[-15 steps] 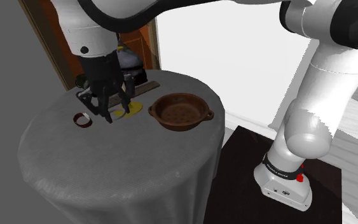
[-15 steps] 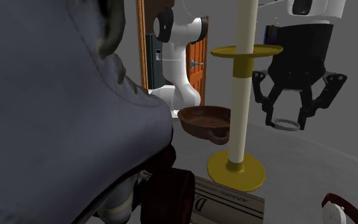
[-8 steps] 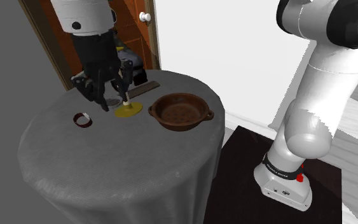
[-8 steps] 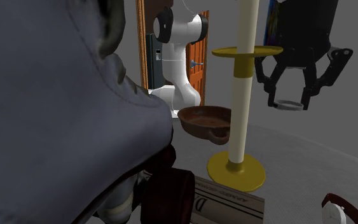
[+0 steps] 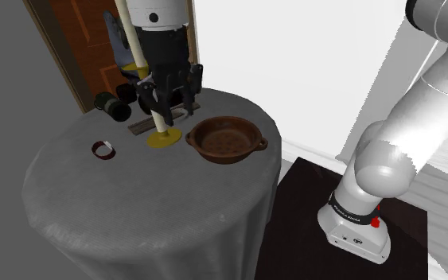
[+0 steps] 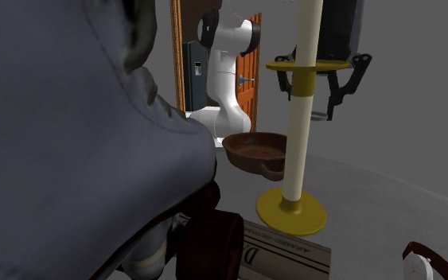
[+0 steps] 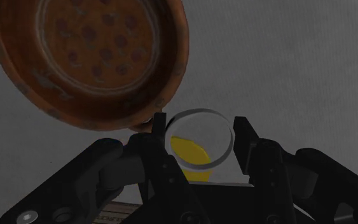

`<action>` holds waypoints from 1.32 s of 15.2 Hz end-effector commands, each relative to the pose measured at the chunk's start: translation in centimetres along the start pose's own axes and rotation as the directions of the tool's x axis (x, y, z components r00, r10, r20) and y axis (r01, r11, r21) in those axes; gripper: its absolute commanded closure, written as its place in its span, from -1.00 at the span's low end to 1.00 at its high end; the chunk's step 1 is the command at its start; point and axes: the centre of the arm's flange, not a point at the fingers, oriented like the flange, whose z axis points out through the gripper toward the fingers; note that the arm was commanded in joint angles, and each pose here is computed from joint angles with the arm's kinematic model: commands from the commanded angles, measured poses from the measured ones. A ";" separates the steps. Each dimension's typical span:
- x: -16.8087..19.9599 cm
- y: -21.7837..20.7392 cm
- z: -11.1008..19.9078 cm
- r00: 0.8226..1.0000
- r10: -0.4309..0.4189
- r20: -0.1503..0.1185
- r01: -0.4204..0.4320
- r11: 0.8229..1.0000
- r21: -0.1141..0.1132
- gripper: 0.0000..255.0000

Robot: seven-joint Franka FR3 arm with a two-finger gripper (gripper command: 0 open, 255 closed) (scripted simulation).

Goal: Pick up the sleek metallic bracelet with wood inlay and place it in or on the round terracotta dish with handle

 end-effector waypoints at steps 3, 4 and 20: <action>-2.7 4.9 -0.2 1.000 0.000 0.001 0.000 1.000 0.002 1.00; -3.4 6.1 -0.2 1.000 0.000 0.001 0.000 1.000 0.002 1.00; -5.3 9.6 6.5 1.000 0.000 0.001 0.000 1.000 0.002 1.00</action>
